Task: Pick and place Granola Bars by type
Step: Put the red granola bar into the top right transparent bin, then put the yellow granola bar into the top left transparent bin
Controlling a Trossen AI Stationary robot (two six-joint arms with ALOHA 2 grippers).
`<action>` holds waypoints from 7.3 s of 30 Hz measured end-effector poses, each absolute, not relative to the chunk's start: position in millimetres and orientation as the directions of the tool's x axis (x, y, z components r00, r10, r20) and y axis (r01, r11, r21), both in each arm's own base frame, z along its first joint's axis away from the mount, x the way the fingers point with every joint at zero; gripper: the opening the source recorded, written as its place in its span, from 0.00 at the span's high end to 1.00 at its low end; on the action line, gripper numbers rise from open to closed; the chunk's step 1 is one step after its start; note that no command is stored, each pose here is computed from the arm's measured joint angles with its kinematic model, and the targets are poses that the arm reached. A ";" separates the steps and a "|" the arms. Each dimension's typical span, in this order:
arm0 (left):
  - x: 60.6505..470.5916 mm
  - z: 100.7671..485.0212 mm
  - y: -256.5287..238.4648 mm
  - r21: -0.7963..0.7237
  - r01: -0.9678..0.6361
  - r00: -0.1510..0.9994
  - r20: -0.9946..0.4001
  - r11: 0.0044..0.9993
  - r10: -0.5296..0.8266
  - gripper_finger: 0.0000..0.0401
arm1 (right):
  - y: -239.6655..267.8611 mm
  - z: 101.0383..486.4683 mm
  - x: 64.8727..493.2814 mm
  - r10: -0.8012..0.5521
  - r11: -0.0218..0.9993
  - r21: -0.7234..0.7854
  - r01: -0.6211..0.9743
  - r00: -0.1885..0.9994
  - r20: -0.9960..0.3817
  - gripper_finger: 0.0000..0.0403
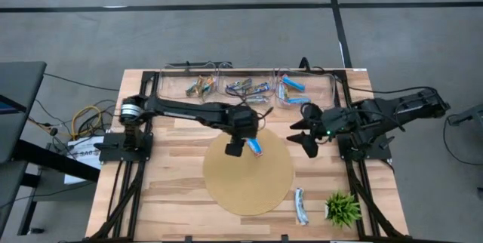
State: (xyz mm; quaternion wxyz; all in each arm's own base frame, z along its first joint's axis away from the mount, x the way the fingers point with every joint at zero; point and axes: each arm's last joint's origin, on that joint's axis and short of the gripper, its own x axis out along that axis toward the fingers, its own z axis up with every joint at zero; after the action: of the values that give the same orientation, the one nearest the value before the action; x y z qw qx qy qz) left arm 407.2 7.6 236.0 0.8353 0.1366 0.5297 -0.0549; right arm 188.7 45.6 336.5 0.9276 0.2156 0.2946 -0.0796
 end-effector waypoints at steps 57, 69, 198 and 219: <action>406.1 330.4 50.9 -0.325 -0.236 0.629 -0.769 0.916 -0.111 1.00 | 48.4 333.9 192.1 -0.240 0.805 0.353 0.477 0.806 -0.540 0.44; 386.0 388.3 72.1 -0.603 -0.167 0.832 -0.511 0.780 -0.217 1.00 | 30.2 340.6 231.5 -0.322 0.854 0.279 0.440 0.866 -0.381 0.44; 235.9 316.6 -75.0 -0.448 0.250 0.809 -0.391 0.859 -0.440 0.74 | 224.2 185.9 247.2 0.070 0.283 0.069 0.957 0.052 -0.996 0.40; 230.1 309.3 -82.6 -0.410 0.231 0.778 -0.467 0.882 -0.420 0.74 | 236.4 141.2 261.7 0.150 0.310 -0.015 0.951 -0.064 -0.987 0.65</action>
State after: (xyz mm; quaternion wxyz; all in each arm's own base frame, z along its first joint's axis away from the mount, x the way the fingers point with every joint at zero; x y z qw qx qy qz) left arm 230.1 -82.6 309.3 0.9279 -0.1673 0.2831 -0.1755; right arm 261.7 236.4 141.2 0.5206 0.4438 0.6198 -0.3846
